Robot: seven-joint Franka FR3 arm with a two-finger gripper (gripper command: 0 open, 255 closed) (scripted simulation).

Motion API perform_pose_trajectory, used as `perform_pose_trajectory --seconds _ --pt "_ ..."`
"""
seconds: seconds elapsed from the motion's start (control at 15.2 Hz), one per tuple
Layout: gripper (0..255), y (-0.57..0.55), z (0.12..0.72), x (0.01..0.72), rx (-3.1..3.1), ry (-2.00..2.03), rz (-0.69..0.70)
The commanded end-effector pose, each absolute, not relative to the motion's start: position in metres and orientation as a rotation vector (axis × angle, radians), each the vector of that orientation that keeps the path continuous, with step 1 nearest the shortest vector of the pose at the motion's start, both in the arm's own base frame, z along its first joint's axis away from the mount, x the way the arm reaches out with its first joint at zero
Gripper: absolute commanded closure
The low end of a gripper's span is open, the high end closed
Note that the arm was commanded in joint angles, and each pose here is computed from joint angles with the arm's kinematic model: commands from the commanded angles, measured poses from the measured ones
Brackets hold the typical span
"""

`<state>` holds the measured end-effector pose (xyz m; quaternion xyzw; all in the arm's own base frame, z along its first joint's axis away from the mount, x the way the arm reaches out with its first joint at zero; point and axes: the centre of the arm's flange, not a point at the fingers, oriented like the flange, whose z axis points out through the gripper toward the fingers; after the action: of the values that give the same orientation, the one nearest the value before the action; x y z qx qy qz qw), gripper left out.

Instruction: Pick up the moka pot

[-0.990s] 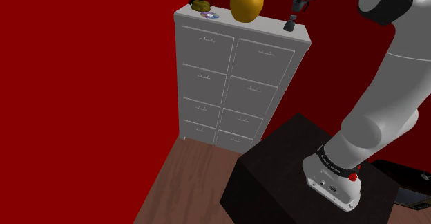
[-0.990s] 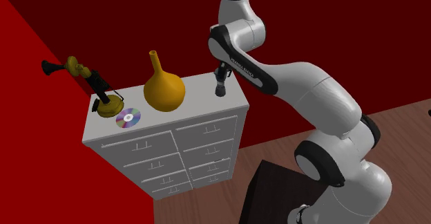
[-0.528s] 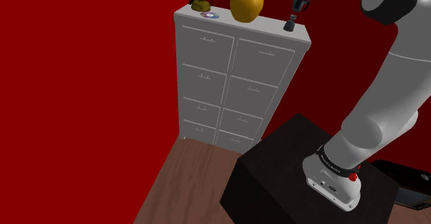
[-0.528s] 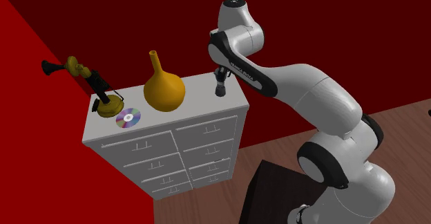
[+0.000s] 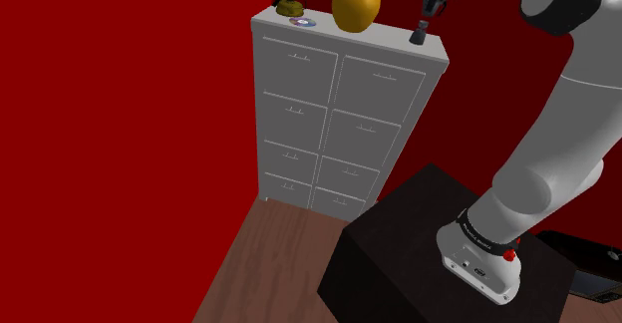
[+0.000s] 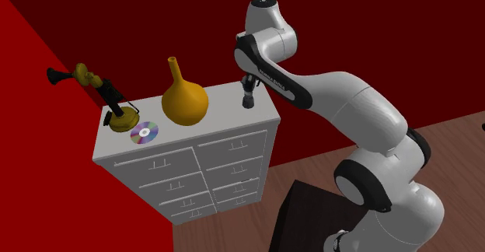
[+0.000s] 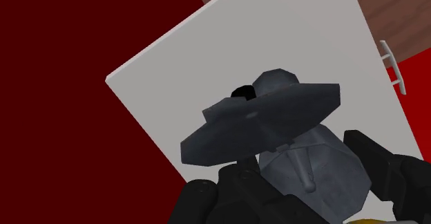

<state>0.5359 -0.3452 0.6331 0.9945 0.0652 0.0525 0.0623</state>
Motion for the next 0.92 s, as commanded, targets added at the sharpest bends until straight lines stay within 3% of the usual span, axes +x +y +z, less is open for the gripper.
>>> perform_pose_trajectory --seconds 0.0,0.86 --pt "255 -0.346 0.641 0.536 3.007 0.196 0.158" --pt "255 -0.346 0.709 0.536 3.007 0.197 0.158"
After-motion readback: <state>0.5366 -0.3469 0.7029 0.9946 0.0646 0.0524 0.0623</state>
